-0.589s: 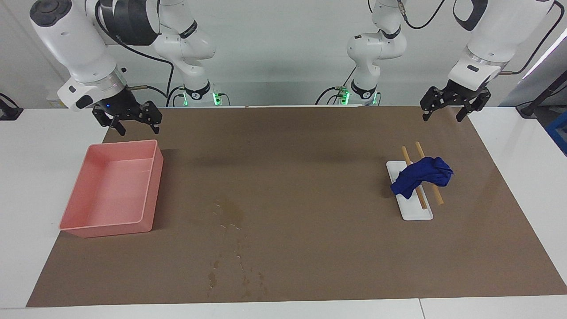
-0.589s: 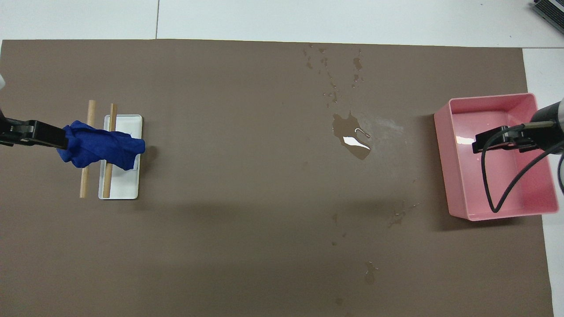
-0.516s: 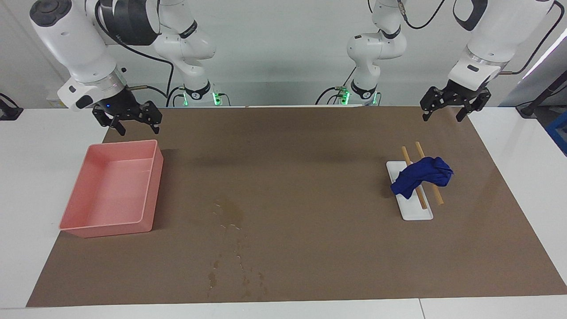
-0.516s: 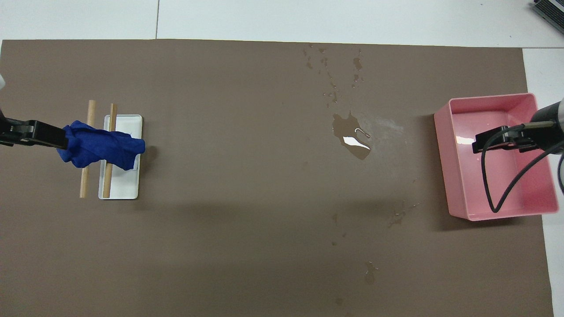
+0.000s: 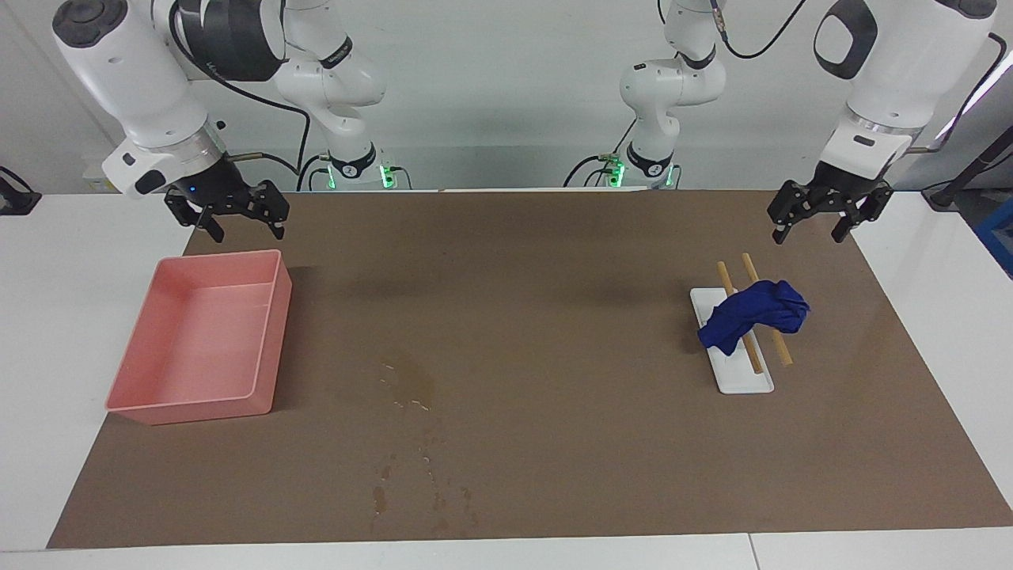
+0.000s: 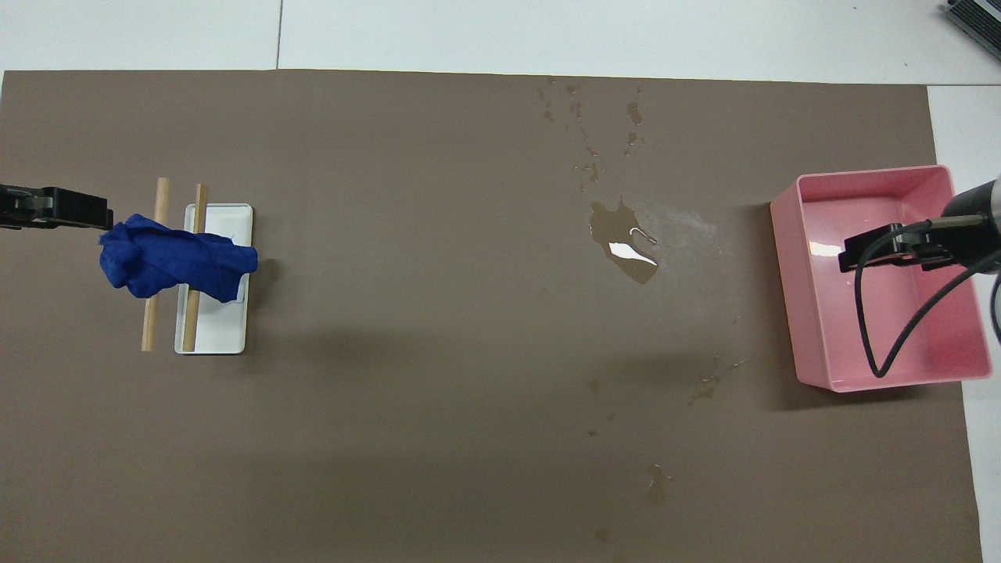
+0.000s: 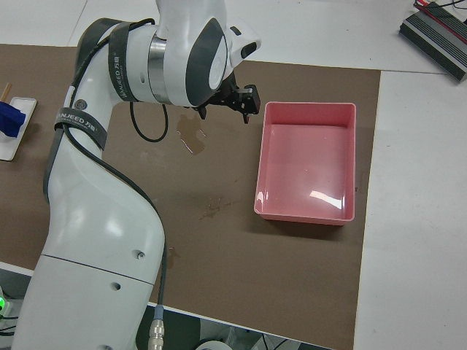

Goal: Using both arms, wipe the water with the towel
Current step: 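Lift the blue towel off the white tray with the left gripper, then carry the towel toward center while the right gripper reaches toward it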

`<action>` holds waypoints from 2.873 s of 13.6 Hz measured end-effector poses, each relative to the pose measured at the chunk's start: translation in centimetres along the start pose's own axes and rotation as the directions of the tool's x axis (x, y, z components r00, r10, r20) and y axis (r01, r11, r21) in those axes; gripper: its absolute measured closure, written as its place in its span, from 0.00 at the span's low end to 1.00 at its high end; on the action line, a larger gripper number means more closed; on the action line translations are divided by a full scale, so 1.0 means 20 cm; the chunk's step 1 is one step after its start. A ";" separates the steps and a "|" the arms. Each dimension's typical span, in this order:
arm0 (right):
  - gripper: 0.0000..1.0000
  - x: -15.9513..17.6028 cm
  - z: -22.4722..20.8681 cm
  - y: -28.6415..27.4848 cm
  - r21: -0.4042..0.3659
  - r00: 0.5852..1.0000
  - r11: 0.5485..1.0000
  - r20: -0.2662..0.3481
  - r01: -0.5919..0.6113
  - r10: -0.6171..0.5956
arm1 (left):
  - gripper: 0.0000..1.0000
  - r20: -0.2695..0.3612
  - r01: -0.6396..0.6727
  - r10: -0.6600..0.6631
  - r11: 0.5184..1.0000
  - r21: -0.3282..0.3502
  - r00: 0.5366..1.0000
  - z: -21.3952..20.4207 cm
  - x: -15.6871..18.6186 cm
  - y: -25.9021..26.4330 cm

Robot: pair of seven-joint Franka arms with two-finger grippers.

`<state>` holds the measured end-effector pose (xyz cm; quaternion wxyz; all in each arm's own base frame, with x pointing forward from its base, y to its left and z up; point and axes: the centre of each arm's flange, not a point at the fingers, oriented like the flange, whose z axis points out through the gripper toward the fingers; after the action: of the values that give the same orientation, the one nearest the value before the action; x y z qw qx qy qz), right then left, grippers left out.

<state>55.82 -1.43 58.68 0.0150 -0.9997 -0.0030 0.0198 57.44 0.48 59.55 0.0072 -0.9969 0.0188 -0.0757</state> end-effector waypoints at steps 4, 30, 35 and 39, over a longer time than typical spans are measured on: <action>0.00 0.00 0.00 0.00 0.000 1.000 1.000 0.000 -0.001 0.001 | 0.00 -0.031 0.095 -0.094 0.995 0.028 0.995 0.33 0.10 -0.18; 0.00 0.14 0.02 -0.87 0.531 0.604 0.398 0.295 -0.748 0.740 | 0.57 0.022 0.150 -0.167 0.931 0.333 0.986 0.82 -0.10 0.27; 0.00 0.04 0.23 -1.15 0.466 0.625 0.446 0.364 -0.764 0.691 | 0.76 0.038 0.166 -0.190 0.925 0.342 0.981 0.75 -0.08 0.27; 0.00 -0.03 0.38 -1.33 0.437 0.646 0.488 0.374 -0.756 0.666 | 0.82 0.097 0.456 -0.469 0.880 0.134 0.878 0.54 -0.02 0.35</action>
<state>54.71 25.47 51.87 0.2956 -0.8542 0.4155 0.1013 58.50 -6.47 48.71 0.0435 -0.9734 -0.2246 -0.0128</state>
